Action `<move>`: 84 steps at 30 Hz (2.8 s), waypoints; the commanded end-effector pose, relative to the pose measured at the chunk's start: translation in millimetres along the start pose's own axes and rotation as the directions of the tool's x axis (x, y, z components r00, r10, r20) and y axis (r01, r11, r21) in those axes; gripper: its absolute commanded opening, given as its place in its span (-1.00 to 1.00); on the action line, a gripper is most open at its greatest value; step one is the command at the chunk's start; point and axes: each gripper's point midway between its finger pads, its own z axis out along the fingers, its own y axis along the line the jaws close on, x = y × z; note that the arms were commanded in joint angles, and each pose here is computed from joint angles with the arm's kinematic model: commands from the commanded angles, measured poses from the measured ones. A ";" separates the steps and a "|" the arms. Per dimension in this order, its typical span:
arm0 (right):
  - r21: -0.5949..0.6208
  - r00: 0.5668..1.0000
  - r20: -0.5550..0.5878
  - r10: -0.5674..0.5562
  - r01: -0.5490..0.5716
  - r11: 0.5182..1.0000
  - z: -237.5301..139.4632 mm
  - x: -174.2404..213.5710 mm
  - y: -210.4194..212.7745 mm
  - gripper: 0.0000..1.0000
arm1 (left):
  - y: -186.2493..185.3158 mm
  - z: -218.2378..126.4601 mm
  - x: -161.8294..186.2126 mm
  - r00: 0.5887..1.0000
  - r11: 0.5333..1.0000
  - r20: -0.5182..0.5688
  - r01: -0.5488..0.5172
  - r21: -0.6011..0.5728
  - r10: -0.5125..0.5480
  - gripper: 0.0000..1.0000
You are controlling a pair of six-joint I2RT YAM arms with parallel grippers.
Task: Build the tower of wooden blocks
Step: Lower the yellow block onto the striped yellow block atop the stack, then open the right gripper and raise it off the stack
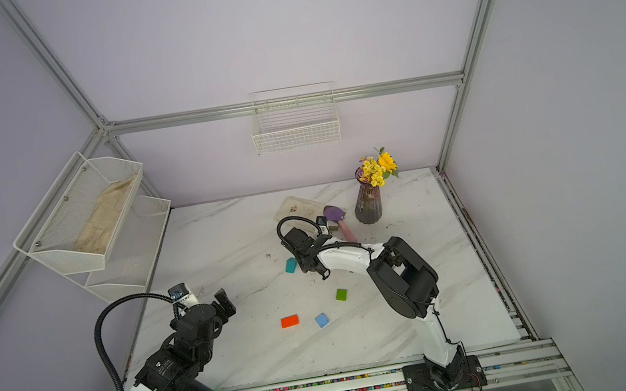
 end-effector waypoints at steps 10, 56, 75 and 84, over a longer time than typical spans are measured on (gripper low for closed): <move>0.022 1.000 0.008 -0.004 0.004 1.000 1.4 0.8 -10.2 0.07 | 0.9 3.5 3.9 1.000 1.000 0.012 -0.007 0.001 0.007 0.99; -0.024 0.999 0.009 0.031 -0.031 0.999 -3.6 1.9 -11.2 0.43 | 0.8 3.9 4.6 1.000 1.000 0.009 -0.009 0.001 0.009 1.00; -0.054 1.000 -0.007 0.010 -0.011 0.999 -4.1 5.4 -6.9 0.33 | 0.7 3.8 4.3 1.000 1.000 0.011 -0.006 0.001 0.006 1.00; -0.046 1.000 0.002 0.009 -0.009 0.999 -5.3 4.1 -10.1 0.32 | 0.8 3.7 4.6 1.000 1.000 0.010 -0.008 0.002 0.008 1.00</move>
